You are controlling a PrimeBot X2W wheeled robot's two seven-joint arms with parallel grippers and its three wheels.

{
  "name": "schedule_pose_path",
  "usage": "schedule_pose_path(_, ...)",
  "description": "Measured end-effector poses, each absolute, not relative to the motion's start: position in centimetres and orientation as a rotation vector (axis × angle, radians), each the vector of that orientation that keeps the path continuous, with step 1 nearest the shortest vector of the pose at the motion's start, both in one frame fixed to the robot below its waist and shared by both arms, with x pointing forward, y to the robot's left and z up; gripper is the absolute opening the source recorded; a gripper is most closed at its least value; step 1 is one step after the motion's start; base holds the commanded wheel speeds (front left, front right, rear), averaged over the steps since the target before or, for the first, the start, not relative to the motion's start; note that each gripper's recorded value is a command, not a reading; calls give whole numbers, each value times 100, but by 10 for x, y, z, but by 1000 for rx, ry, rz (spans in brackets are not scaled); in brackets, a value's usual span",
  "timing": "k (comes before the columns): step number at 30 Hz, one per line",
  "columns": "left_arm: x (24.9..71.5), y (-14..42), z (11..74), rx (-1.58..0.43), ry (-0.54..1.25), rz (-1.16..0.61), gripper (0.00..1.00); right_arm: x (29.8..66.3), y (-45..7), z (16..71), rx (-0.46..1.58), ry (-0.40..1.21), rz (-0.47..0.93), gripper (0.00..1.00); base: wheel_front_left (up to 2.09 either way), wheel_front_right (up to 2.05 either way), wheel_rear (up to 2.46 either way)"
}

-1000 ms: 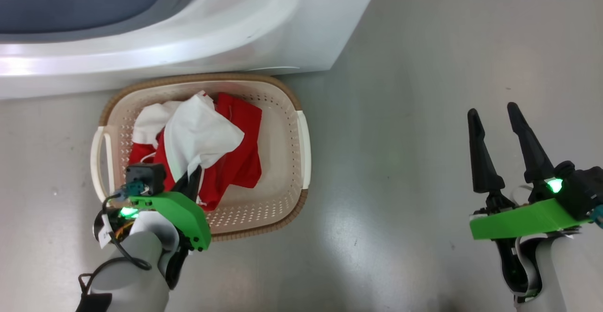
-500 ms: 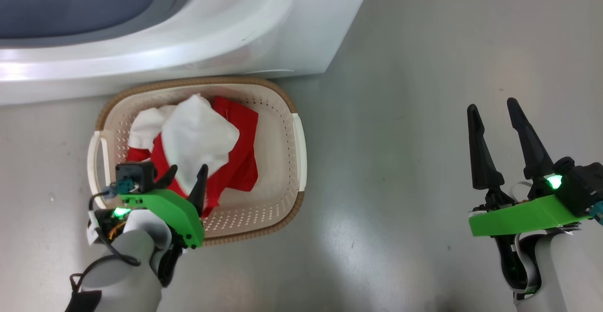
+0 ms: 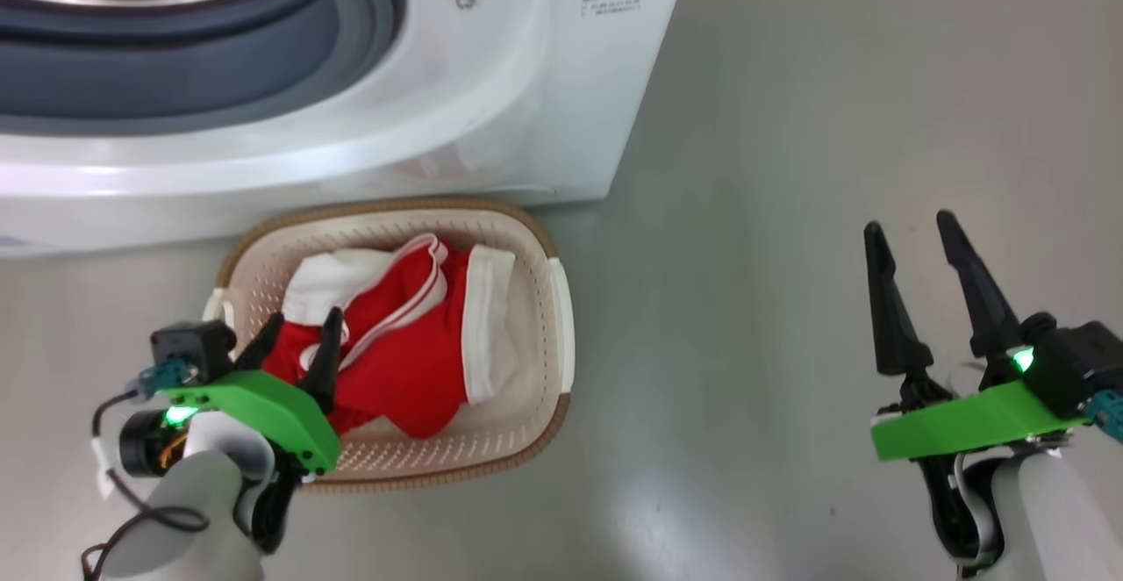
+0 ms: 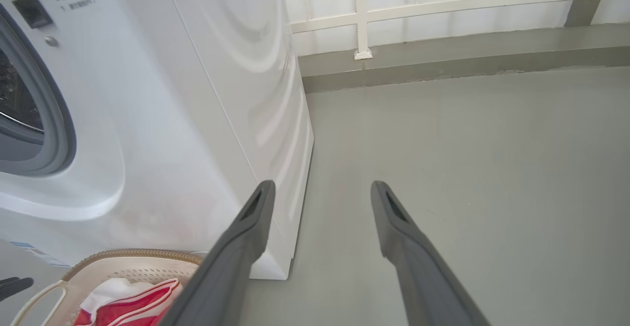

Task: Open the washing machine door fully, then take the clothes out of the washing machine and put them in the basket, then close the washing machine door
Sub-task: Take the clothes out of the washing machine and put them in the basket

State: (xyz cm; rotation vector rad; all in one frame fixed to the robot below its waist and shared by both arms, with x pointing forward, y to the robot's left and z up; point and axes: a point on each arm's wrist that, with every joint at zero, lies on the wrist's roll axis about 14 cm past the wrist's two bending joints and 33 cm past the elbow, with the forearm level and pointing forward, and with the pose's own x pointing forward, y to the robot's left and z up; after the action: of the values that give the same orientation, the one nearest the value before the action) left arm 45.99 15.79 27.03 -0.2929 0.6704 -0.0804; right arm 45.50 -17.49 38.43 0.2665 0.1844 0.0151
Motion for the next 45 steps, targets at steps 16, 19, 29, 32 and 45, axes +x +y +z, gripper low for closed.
schedule_pose_path(16, 454, 189, 364, -241, 368, -28, 100, 422, -172, 422, 265, 132, 30, 100, 0, 0, 0)
schedule_pose_path(19, 448, 198, 382, -221, 310, -11, 100, 416, -173, 430, 264, 116, 31, 100, 0, 0, 0)
schedule_pose_path(29, 420, 210, 435, -197, 143, 13, 100, 385, -184, 445, 254, 92, 8, 100, 0, 0, 0)
schedule_pose_path(32, 411, 212, 446, -193, 108, 17, 100, 375, -188, 447, 252, 90, -4, 100, 0, 0, 0)
schedule_pose_path(45, 367, 219, 464, -195, 48, 44, 100, 345, -202, 453, 264, 73, -48, 100, 0, 0, 0)
